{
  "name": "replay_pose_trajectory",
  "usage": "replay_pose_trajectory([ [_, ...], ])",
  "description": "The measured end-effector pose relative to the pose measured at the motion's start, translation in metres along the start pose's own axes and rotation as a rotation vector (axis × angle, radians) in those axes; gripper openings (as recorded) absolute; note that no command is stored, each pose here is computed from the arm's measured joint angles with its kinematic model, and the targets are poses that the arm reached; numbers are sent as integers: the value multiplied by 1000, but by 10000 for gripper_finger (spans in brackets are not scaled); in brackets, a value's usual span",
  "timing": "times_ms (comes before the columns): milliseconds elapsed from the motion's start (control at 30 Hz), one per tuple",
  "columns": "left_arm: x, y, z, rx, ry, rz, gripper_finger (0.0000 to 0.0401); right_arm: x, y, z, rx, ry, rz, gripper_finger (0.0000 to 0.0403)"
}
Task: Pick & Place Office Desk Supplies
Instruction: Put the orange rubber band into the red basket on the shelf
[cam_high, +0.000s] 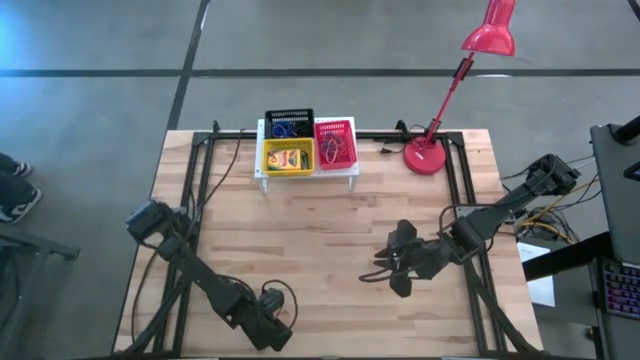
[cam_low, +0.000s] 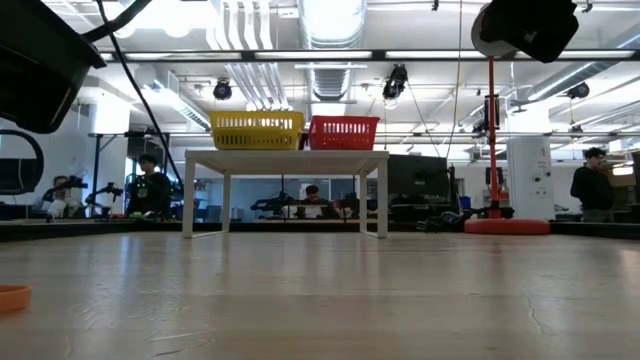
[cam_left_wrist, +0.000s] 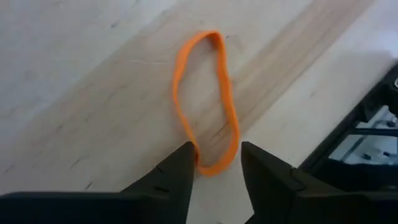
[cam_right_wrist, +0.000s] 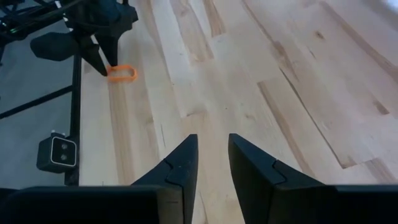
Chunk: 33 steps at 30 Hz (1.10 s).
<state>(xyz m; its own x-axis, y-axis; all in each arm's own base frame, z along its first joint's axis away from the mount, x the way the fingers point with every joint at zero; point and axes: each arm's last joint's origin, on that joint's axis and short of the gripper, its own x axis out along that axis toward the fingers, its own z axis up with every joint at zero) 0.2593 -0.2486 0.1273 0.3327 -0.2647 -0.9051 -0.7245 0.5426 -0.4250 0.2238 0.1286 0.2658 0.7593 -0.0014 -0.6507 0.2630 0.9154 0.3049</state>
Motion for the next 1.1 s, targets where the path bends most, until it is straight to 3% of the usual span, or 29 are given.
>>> replay_pose_trajectory([
  [167, 4, 0, 0, -28, -8, 53, 96, 0, 0, 0, 1, 1, -1, 81],
  [367, 1, 2, 0, -19, -26, 132, 11, 1, -1, -1, 2, 3, -3, 72],
  [633, -8, 1, 3, -26, -86, 164, 2, 1, -1, -1, 2, 3, -2, 73],
  [867, -45, -14, 9, 7, -191, 188, 1, 1, 0, 0, 8, -6, 7, 81],
  [1100, -76, -37, 26, 149, -365, 77, 0, 1, 6, 7, 16, -68, 67, 108],
])
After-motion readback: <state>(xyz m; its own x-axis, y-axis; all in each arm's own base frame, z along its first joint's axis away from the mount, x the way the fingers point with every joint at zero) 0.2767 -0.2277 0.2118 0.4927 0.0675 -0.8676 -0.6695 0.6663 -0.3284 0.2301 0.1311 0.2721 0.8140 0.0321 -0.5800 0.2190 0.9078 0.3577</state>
